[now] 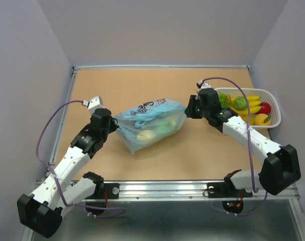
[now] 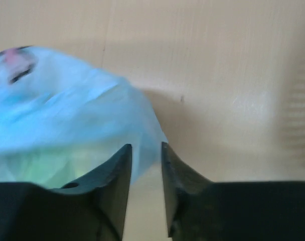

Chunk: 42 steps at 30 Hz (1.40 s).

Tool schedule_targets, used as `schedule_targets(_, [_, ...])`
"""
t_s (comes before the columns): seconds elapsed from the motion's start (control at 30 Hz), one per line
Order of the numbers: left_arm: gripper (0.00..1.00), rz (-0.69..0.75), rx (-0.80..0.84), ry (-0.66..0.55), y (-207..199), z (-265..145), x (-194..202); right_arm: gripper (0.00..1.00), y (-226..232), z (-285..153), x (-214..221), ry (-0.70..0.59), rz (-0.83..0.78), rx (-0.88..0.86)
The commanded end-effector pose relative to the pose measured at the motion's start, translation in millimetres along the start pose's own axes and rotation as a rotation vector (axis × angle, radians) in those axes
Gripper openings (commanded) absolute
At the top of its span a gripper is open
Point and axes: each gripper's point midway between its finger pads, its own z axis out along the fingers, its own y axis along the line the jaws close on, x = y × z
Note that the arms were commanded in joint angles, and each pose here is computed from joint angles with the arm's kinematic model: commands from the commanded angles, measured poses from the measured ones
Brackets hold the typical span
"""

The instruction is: Untie the knot of the plastic bag and take out the fruit

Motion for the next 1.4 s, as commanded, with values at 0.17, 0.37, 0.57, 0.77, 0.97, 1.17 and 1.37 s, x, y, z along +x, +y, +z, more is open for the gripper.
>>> schedule_targets(0.17, [0.00, 0.217, 0.294, -0.078, -66, -11, -44, 0.80, 94, -59, -38, -0.129, -0.482, -0.423])
schedule_targets(0.37, [0.00, 0.329, 0.355, -0.031, -82, -9, -44, 0.80, 146, -29, -11, -0.020, -0.643, -0.479])
schedule_targets(0.57, [0.00, 0.357, 0.348, -0.035, -82, -3, -44, 0.77, 172, -4, 24, 0.094, -0.673, -0.513])
schedule_targets(0.77, [0.00, 0.361, 0.327, -0.078, -78, -1, -50, 0.68, 139, 19, 58, 0.196, -0.668, -0.391])
schedule_targets(0.97, [0.00, 0.329, 0.201, -0.102, -53, 11, -59, 0.52, 119, 9, 85, 0.292, -0.689, -0.387])
schedule_targets(1.17, [0.00, 0.217, 0.115, -0.120, -32, 27, -61, 0.01, 88, 6, 63, 0.212, -0.749, -0.219])
schedule_targets(1.37, [0.00, 0.135, 0.047, -0.089, -11, 56, -64, 0.01, 69, -19, -26, -0.029, -0.706, -0.007])
